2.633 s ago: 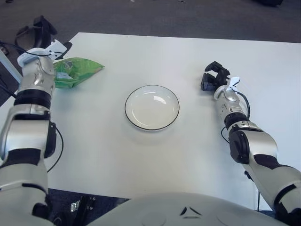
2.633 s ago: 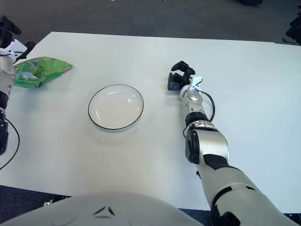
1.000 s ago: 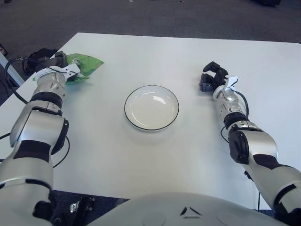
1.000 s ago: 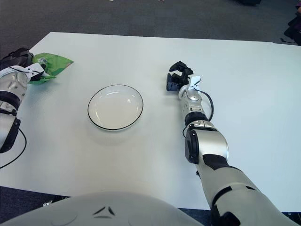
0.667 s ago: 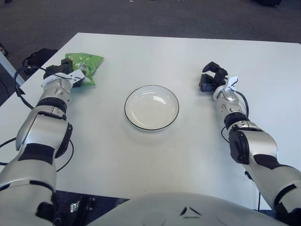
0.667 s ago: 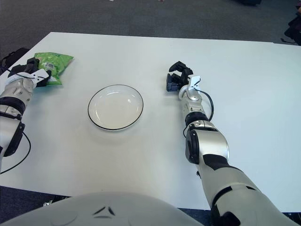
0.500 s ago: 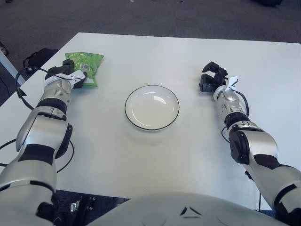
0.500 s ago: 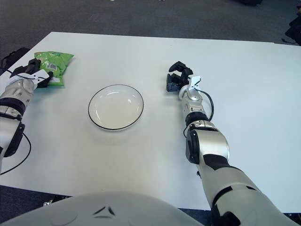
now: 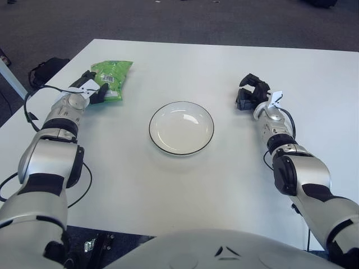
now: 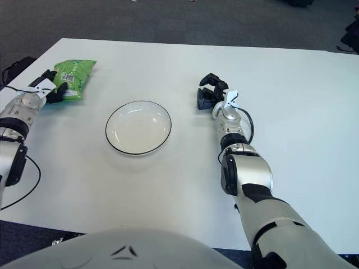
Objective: Put the snack into the plate.
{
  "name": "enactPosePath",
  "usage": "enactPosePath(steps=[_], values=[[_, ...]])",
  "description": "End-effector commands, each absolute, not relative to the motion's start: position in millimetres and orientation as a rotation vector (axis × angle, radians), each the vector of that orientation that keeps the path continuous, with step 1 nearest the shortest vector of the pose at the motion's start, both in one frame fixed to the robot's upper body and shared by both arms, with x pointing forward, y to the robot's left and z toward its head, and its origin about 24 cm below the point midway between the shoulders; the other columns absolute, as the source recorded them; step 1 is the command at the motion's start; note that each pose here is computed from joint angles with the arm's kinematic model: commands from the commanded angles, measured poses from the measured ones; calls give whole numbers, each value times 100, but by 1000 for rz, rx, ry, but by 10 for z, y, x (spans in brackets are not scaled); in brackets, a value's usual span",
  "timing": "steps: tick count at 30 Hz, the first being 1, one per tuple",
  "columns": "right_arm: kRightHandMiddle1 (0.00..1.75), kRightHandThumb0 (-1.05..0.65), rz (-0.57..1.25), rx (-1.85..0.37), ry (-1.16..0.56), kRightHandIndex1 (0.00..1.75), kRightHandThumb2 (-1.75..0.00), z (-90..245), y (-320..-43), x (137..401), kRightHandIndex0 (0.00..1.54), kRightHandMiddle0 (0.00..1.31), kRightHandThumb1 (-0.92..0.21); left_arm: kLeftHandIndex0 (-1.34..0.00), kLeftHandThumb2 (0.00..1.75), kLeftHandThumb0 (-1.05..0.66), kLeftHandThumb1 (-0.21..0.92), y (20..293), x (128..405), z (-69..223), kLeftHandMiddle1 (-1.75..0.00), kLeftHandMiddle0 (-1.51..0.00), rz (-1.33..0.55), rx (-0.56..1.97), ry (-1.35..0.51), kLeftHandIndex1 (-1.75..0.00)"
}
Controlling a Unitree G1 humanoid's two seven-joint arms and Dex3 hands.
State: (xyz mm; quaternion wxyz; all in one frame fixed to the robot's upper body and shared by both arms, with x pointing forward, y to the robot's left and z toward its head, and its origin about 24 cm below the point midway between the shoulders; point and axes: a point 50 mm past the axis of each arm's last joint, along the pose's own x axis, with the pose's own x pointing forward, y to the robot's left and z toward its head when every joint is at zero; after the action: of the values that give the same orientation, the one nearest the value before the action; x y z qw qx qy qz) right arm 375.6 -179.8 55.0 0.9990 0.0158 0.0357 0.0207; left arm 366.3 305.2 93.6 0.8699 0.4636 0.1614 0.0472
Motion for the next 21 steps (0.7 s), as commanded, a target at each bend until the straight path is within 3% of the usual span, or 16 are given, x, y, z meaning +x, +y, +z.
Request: enactPosePath(steps=[1, 2, 4, 5, 7, 10, 12, 14, 15, 17, 19, 21], values=[[175, -1, 50, 46, 237, 169, -172, 161, -1762, 3569, 90, 66, 5, 0, 85, -100, 92, 3054, 3579, 746, -42, -5, 60, 948, 405, -50], [175, -1, 51, 46, 238, 169, -172, 161, -1762, 3569, 90, 66, 5, 0, 85, -100, 92, 3053, 3579, 748, -42, -6, 61, 950, 397, -50], [174, -1, 53, 48, 238, 172, -174, 160, -1761, 3569, 90, 67, 6, 0, 80, -99, 92, 3045, 3586, 767, -72, -8, 61, 966, 373, -63], [174, -1, 55, 48, 238, 173, -174, 161, -1760, 3569, 90, 67, 6, 0, 79, -99, 92, 3047, 3585, 772, -79, -8, 66, 986, 362, -67], [172, -1, 58, 47, 238, 174, -174, 162, -1758, 3570, 90, 68, 6, 0, 65, -92, 92, 3057, 3570, 757, -113, -11, 80, 1028, 353, -103], [169, -1, 64, 45, 237, 174, -175, 164, -1756, 3570, 91, 69, 7, 0, 66, -77, 79, 3070, 3545, 722, -148, -25, 99, 1093, 348, -147], [167, -1, 70, 45, 236, 175, -175, 165, -1754, 3570, 92, 71, 8, -19, 80, -59, 70, 3065, 3540, 710, -161, -42, 110, 1153, 338, -160], [166, -1, 74, 45, 236, 175, -175, 165, -1753, 3570, 92, 71, 8, -30, 90, -50, 63, 3064, 3542, 716, -168, -52, 119, 1186, 328, -167], [166, -1, 75, 45, 236, 175, -175, 165, -1753, 3570, 92, 71, 8, -33, 105, -32, 50, 3066, 3543, 721, -165, -59, 124, 1198, 324, -170], [166, -1, 81, 45, 237, 175, -175, 164, -1752, 3569, 93, 72, 8, -39, 121, -17, 37, 3013, 3575, 740, -161, -68, 134, 1219, 298, -172], [165, -1, 84, 44, 237, 175, -175, 163, -1751, 3568, 93, 72, 8, -49, 135, -7, 22, 2975, 3597, 751, -151, -78, 142, 1222, 284, -174], [164, -1, 88, 44, 237, 175, -174, 163, -1750, 3568, 93, 72, 9, -53, 142, -4, 16, 2980, 3598, 750, -151, -82, 151, 1221, 292, -174]])
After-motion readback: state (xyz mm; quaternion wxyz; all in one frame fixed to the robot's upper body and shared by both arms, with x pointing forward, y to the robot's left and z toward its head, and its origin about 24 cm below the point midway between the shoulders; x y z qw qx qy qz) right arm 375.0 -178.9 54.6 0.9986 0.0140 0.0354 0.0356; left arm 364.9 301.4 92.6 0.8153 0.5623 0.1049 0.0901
